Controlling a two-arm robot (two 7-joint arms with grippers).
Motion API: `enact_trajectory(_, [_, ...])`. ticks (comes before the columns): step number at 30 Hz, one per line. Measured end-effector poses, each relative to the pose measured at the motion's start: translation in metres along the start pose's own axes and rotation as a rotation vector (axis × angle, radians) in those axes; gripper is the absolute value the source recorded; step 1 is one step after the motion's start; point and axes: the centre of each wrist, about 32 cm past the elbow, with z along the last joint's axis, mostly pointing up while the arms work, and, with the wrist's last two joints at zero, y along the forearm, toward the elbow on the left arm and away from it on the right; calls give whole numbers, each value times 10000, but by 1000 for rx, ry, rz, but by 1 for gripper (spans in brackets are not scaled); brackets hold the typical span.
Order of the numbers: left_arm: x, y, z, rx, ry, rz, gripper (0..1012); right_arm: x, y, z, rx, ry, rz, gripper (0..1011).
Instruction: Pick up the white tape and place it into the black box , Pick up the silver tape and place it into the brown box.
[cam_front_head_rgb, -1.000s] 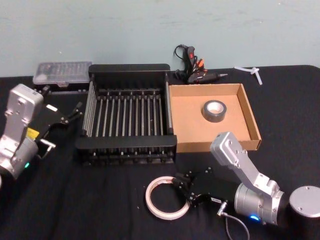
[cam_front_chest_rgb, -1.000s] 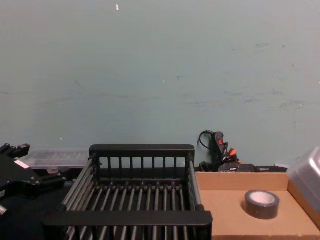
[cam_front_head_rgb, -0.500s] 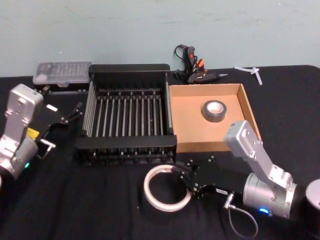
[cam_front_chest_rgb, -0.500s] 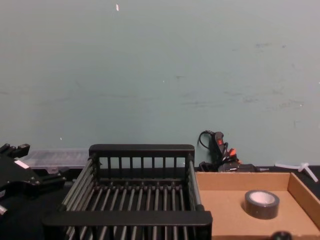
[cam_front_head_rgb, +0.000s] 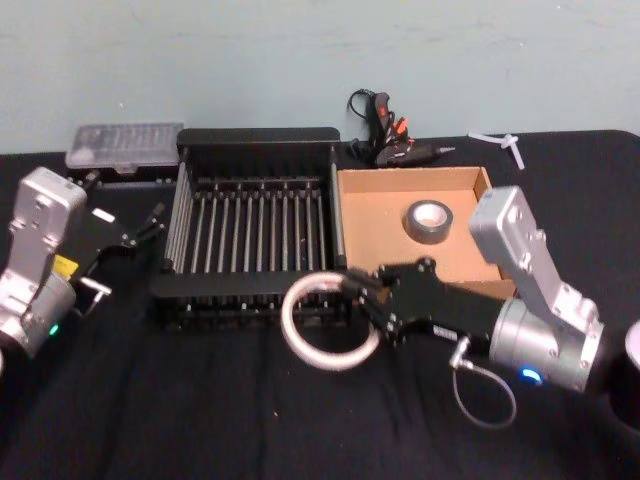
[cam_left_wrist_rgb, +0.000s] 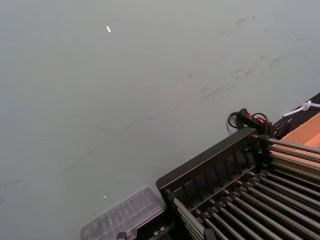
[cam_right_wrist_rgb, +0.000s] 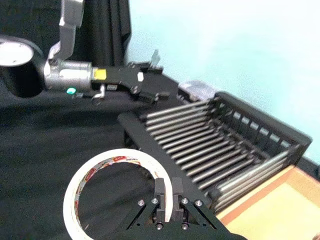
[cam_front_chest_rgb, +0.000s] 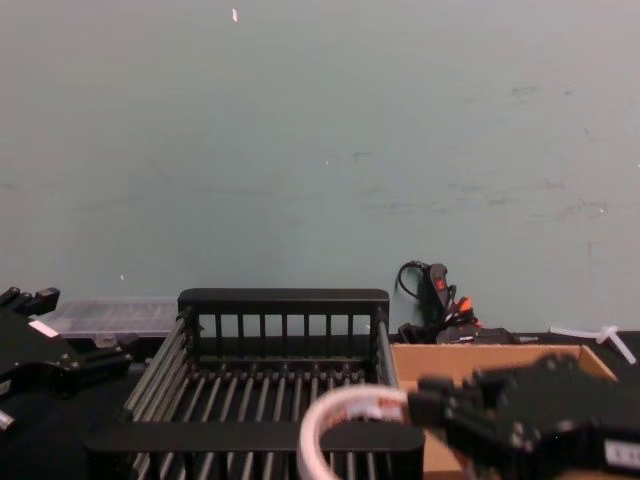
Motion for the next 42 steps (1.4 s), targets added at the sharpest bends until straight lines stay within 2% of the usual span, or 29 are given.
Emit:
enact_trajectory(7, [0, 0, 0, 0, 0, 0, 1001, 120, 136, 147, 37, -20, -47, 91])
enact_trajectory(13, [0, 0, 0, 0, 0, 0, 1001, 223, 300, 264, 47, -32, -87, 91])
enact_trajectory(21, [0, 0, 0, 0, 0, 0, 1001, 355, 523, 344, 42, -31, -133, 91])
enact_trajectory(32, [0, 0, 0, 0, 0, 0, 1002, 531, 951, 347, 8, -30, -201, 91])
enact_trajectory(42, [0, 0, 0, 0, 0, 0, 1001, 592, 1247, 244, -43, -15, -232, 91])
